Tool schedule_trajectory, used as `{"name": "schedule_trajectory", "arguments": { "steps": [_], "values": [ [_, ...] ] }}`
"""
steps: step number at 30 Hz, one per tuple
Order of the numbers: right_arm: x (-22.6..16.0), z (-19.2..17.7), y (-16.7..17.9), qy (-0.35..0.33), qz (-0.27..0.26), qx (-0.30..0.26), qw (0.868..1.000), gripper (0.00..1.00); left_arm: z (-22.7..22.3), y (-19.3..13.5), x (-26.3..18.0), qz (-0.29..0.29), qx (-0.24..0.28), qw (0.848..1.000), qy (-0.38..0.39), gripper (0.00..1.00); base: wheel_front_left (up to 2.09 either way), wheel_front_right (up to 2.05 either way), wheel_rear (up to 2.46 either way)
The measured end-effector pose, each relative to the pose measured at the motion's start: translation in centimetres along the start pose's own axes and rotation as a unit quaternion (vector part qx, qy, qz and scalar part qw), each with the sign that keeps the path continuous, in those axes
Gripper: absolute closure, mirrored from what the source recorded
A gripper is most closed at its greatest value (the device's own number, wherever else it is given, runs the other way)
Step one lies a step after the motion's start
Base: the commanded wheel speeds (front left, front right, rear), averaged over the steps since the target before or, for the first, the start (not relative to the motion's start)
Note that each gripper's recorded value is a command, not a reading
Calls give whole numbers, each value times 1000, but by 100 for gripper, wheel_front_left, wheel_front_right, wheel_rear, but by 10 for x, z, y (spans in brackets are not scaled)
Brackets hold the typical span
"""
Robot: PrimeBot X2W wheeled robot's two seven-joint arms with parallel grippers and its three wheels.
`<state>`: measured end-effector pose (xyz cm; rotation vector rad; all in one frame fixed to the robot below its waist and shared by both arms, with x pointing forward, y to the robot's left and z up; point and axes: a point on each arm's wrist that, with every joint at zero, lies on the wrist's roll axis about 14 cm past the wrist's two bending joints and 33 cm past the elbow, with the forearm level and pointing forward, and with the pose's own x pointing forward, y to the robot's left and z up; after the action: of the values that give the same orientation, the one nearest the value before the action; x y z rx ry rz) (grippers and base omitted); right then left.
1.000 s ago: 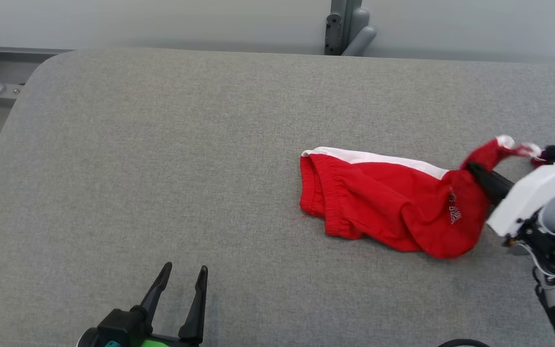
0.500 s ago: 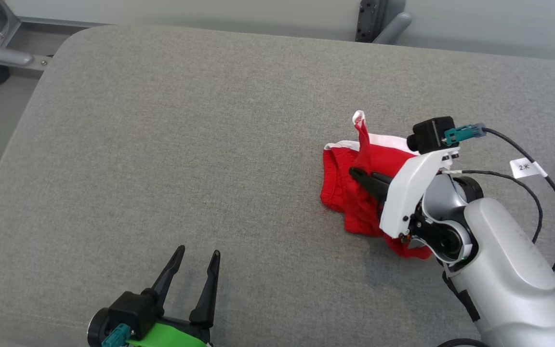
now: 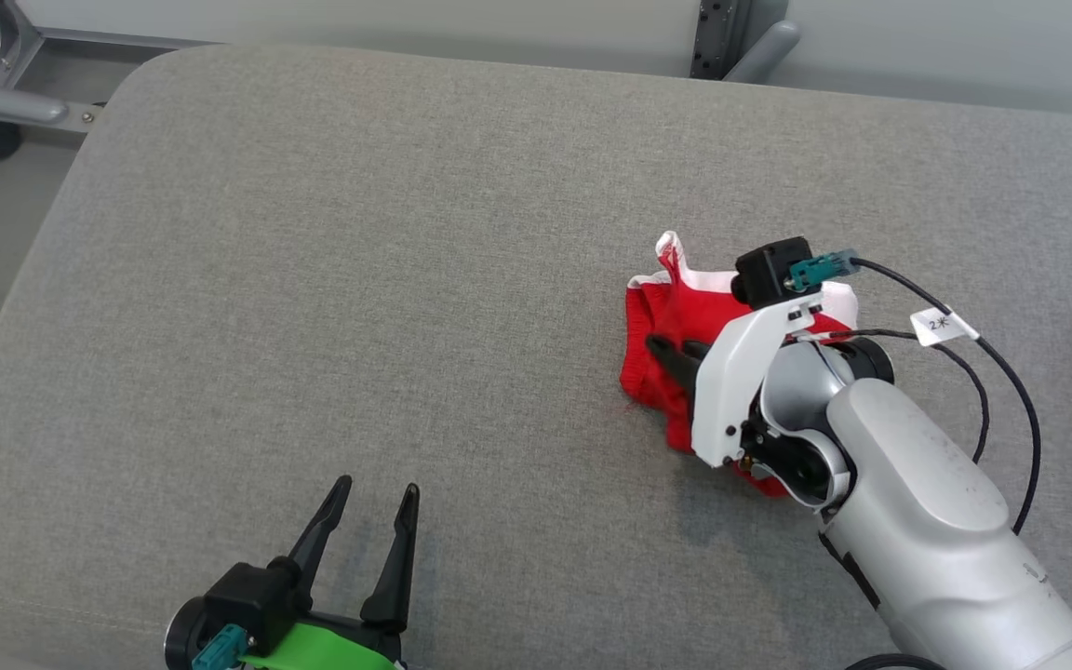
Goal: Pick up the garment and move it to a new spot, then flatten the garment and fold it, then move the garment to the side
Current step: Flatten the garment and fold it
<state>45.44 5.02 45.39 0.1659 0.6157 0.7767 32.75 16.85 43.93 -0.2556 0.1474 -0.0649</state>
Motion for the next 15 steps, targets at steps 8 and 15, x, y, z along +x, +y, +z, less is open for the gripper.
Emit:
{"name": "schedule_trajectory", "arguments": {
  "steps": [8, 15],
  "values": [
    [-7, 9, 5, -28, 2, -37, 999, 0, 3, -3, 1, -7, 1, 1000, -6, 0, 0, 0, 0],
    [-35, 41, 8, -109, 6, -85, 990, 0, 4, -3, -5, -6, -3, 1000, -9, 0, 0, 0, 0]
  ]
}}
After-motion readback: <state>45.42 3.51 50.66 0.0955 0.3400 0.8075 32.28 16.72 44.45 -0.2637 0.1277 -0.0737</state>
